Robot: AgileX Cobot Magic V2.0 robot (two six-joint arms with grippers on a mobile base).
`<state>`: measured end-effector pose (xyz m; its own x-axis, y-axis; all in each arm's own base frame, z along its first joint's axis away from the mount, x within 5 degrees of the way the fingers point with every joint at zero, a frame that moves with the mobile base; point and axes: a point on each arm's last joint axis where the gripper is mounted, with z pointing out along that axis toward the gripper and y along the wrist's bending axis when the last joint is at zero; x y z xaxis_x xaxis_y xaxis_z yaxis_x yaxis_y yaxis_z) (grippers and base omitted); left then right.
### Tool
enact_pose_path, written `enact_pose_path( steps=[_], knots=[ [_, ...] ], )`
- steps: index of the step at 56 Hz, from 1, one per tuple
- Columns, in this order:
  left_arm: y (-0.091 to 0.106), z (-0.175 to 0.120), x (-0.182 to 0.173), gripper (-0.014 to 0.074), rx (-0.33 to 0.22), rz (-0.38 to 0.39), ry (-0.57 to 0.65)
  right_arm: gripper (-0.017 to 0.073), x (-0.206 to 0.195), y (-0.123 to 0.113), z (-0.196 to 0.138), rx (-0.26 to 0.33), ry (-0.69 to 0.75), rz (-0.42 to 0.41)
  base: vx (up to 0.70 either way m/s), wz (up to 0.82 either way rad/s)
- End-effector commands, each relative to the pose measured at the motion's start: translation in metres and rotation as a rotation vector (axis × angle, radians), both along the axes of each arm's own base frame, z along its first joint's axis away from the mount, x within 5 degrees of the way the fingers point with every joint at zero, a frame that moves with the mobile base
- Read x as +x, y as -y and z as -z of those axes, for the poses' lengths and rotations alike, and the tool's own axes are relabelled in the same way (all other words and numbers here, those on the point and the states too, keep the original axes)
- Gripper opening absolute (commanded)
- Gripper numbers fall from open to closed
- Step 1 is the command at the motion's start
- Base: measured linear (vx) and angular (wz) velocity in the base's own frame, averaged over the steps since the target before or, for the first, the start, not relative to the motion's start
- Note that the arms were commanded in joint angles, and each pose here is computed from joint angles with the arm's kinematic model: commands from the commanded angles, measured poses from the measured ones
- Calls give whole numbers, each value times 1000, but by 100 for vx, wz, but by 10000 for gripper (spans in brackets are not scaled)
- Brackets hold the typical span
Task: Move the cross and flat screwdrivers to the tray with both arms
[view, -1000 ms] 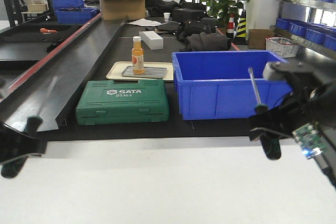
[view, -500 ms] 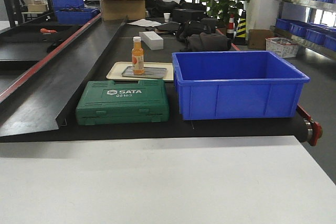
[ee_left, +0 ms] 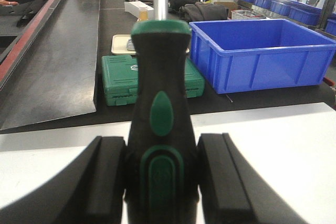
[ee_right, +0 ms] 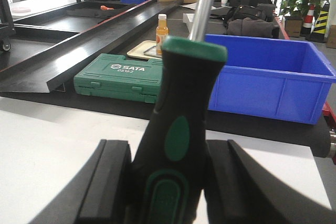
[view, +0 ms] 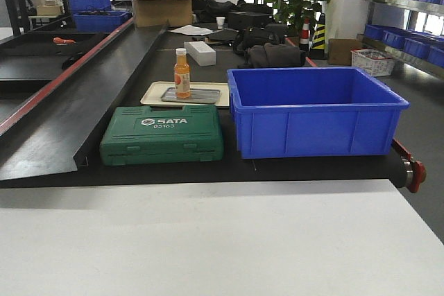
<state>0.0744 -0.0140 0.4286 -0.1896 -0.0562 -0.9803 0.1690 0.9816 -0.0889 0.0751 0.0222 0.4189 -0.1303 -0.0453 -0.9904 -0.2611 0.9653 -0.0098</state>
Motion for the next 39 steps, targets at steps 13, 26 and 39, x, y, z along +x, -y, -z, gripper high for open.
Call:
enact_pose_path(
  steps=[13,26,39],
  knots=[
    [1,-15,0,0,-29,6,111,-8,0,2,-16,32,108,20,0,0],
    [1,-15,0,0,-29,6,111,-8,0,2,-16,32,108,20,0,0],
    [1,-15,0,0,-29,6,111,-8,0,2,-15,31,104,19,0,0]
  ],
)
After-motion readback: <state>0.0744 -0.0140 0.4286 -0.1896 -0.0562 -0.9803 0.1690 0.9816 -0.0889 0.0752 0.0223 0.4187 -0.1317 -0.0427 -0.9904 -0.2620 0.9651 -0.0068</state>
